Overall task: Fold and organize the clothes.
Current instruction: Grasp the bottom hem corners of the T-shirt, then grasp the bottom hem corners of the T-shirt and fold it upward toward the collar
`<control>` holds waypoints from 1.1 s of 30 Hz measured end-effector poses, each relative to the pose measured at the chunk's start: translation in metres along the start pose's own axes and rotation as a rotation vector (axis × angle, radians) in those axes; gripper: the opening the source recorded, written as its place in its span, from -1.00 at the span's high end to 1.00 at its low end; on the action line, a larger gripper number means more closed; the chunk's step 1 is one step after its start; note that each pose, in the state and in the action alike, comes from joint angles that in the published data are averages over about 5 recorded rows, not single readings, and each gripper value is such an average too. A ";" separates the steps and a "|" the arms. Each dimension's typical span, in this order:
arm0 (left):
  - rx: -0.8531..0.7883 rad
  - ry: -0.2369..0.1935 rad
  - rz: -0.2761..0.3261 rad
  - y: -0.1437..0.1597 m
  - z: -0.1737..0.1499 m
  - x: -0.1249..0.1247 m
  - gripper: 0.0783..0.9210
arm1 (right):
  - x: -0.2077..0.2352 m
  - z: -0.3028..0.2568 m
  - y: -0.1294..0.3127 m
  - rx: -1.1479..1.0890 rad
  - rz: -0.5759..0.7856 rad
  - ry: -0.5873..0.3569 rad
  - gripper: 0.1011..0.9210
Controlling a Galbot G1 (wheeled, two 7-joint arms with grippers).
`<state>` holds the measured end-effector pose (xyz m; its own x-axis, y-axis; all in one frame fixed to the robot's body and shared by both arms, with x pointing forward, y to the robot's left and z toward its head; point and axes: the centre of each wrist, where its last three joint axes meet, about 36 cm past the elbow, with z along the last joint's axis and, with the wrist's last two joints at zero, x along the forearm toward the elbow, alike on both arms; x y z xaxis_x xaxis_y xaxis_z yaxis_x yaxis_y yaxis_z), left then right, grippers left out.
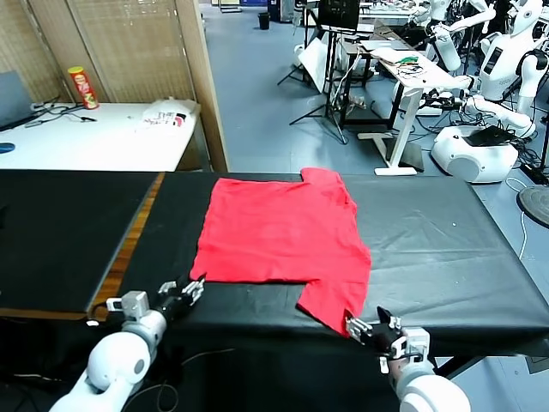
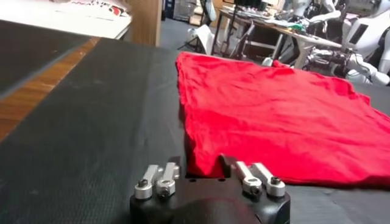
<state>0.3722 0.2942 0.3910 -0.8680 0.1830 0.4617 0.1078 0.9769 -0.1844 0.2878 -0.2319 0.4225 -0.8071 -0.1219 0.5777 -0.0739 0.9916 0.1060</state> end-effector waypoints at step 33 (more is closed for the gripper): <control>0.038 -0.215 0.026 -0.043 -0.027 0.027 0.89 | -0.068 -0.053 -0.059 0.106 -0.007 -0.359 0.95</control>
<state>0.3576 0.2603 0.4348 -0.9489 0.1764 0.2616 0.1169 0.9667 -0.2278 0.3774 -0.2840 0.4197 -0.9590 -0.1243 0.2548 -0.1251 0.9921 0.0132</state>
